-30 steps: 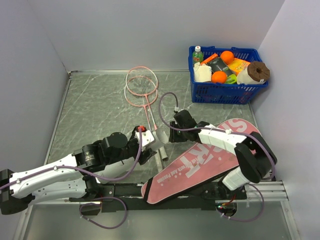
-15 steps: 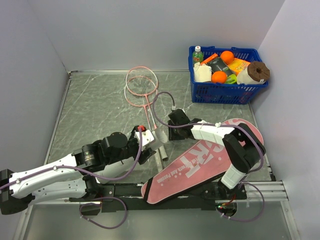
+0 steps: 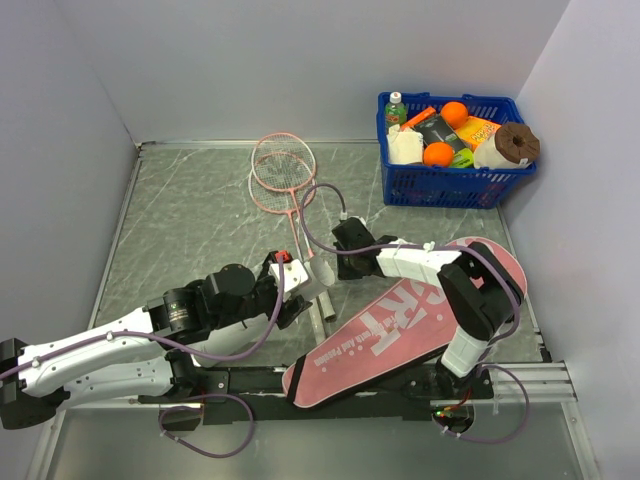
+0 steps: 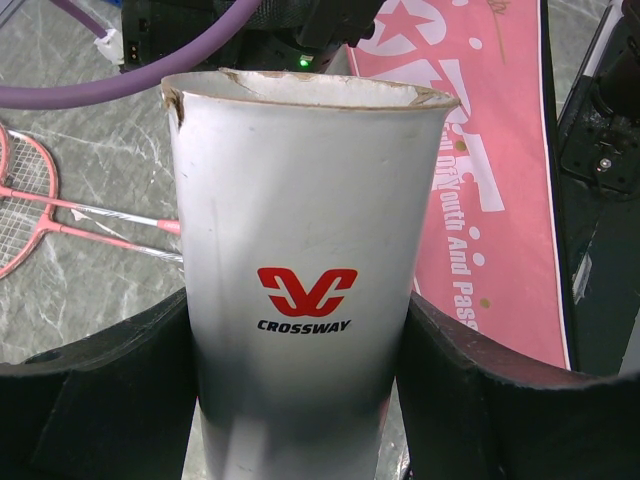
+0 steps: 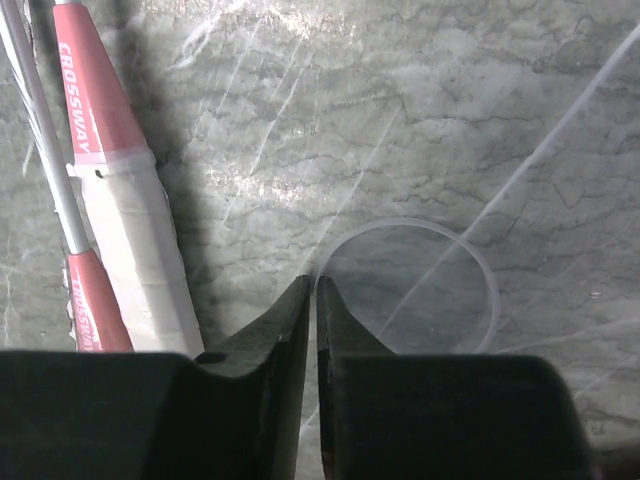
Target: Pack up the badminton gear
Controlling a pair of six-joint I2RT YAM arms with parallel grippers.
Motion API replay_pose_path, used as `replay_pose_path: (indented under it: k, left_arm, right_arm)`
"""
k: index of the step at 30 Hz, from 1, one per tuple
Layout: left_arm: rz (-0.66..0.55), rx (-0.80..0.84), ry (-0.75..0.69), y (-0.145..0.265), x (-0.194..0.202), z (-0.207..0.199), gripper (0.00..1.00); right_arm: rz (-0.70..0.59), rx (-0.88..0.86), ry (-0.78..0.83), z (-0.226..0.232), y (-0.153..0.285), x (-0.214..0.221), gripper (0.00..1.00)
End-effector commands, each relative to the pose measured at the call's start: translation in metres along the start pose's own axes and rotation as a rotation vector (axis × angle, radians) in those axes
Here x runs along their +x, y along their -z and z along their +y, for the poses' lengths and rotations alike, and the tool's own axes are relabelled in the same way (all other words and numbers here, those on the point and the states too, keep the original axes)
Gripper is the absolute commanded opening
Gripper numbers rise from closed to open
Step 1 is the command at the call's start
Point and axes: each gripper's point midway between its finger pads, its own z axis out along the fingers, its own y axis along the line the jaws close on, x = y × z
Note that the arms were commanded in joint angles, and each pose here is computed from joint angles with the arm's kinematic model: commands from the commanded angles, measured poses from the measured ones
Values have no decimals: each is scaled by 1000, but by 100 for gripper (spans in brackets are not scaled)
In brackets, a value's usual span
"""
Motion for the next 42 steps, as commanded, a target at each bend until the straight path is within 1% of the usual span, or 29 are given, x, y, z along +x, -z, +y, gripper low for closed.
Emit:
replay_pose_path:
  k: [1,3,8,11,14,16,17,19,20,22,23,25,26,31,37,42]
  left_arm:
    - [-81,-7,19,5,-31,2,1]
    - [-79,-12,20,5,-30,3,1]
    - [-65,-16,18,2,-27,4,1]
    - [-56,-12,14,-1,-24,3,1]
    - [-44,-5,12,-4,-21,1,1]
    - [-31,-2,9,-8,-18,-1,1]
    - [-24,-4,5,-9,-16,0,1]
    - [-9,-8,6,-12,-13,0,1]
    - [-3,-8,1,-14,-11,0,1]
    - [7,-1,-4,-16,-8,-2,1]
    - [9,16,-11,-17,-8,-5,1]
    - [11,35,-16,-19,-7,-8,1]
    - [11,54,-21,-19,-7,-12,1]
    - [9,114,-32,-20,-6,-24,1]
    - [0,182,-41,-20,-7,-37,1]
    - [-2,225,-44,-20,-7,-46,1]
  right_arm:
    - [-7,15,2,3,-1,-5,5]
    - [-12,15,-3,3,0,-6,0]
    - [-39,-15,-5,10,15,-15,0]
    - [-83,-43,-1,15,34,-26,0]
    - [-145,-101,-1,22,66,-39,0]
    - [-161,-130,3,24,81,-39,0]
    - [-204,-163,-1,26,99,-46,0]
    - [-212,-197,10,26,114,-42,0]
    - [-244,-232,10,28,131,-46,0]
    - [-254,-241,23,24,146,-42,0]
    - [-280,-303,34,30,165,-42,0]
    - [-292,-327,50,27,183,-37,0]
    - [-332,-371,58,29,204,-39,0]
    - [-409,-531,129,34,265,-24,0]
    - [-376,-738,225,53,314,2,0]
    - [-352,-886,284,69,333,15,0]
